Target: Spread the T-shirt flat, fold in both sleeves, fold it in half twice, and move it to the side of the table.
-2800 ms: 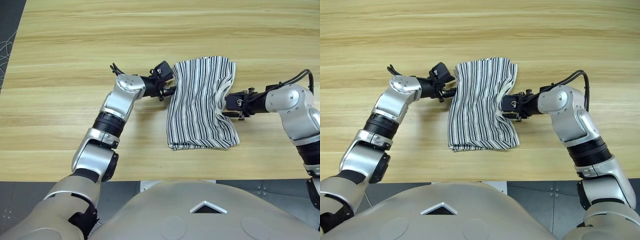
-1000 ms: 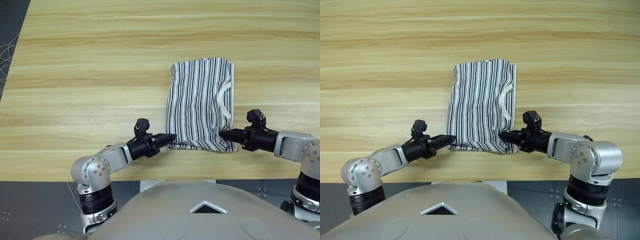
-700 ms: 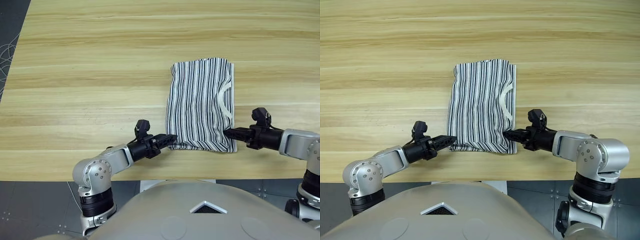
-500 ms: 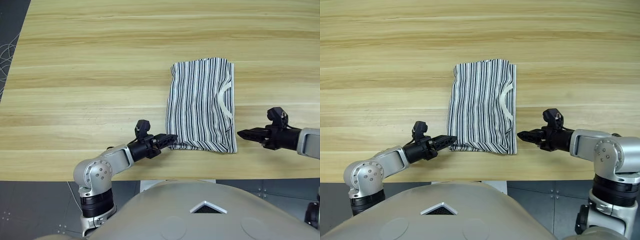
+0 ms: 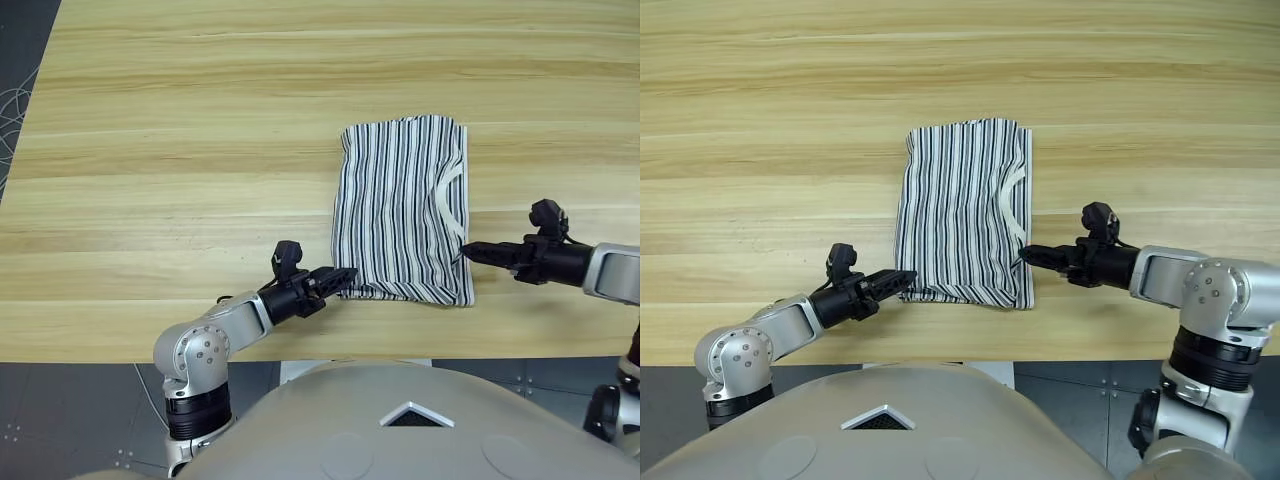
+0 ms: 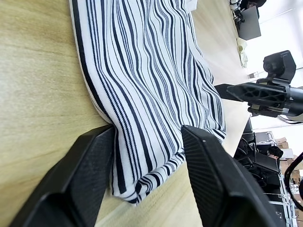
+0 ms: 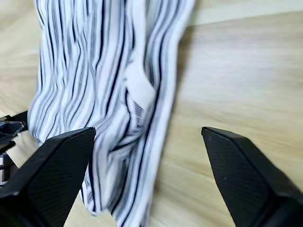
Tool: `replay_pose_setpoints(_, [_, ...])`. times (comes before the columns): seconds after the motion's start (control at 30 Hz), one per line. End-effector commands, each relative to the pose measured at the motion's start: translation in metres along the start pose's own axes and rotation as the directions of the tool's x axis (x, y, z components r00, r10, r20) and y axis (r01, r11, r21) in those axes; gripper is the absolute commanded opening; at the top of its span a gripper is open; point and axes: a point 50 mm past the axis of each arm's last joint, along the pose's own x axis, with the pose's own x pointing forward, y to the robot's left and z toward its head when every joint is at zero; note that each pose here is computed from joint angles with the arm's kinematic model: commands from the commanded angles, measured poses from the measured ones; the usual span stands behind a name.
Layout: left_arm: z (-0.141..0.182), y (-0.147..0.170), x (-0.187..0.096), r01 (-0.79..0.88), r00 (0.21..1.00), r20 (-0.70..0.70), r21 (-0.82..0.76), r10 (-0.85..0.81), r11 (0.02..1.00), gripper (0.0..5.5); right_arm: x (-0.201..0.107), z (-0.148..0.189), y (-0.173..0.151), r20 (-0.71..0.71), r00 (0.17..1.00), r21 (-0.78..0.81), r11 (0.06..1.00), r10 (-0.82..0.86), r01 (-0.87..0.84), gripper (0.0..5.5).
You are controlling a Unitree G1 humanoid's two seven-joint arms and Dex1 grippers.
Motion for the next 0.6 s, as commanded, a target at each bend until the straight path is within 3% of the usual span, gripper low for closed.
replay_pose_setpoints(0.03, [-0.007,0.011,-0.003,-0.103,0.994,-0.037,-0.022,0.102,0.994,2.59,0.018,-0.03,0.008,-0.105,0.994,0.063,0.998,0.015,-0.008,4.15])
replay_pose_setpoints(0.2, [-0.006,0.011,-0.004,-0.105,0.994,-0.031,-0.017,0.104,0.994,2.59,0.023,-0.046,0.003,-0.153,0.987,0.104,0.993,-0.04,0.056,4.15])
replay_pose_setpoints(0.43, [-0.003,0.003,-0.003,-0.082,0.997,0.0,-0.008,0.082,0.997,2.59,0.019,-0.053,-0.004,-0.163,0.946,0.035,0.956,-0.281,0.29,4.15])
replay_pose_setpoints(0.6, [0.0,0.0,-0.003,-0.073,0.997,0.016,-0.009,0.074,0.997,2.59,0.011,-0.06,-0.005,-0.192,0.935,0.018,0.952,-0.297,0.306,4.15])
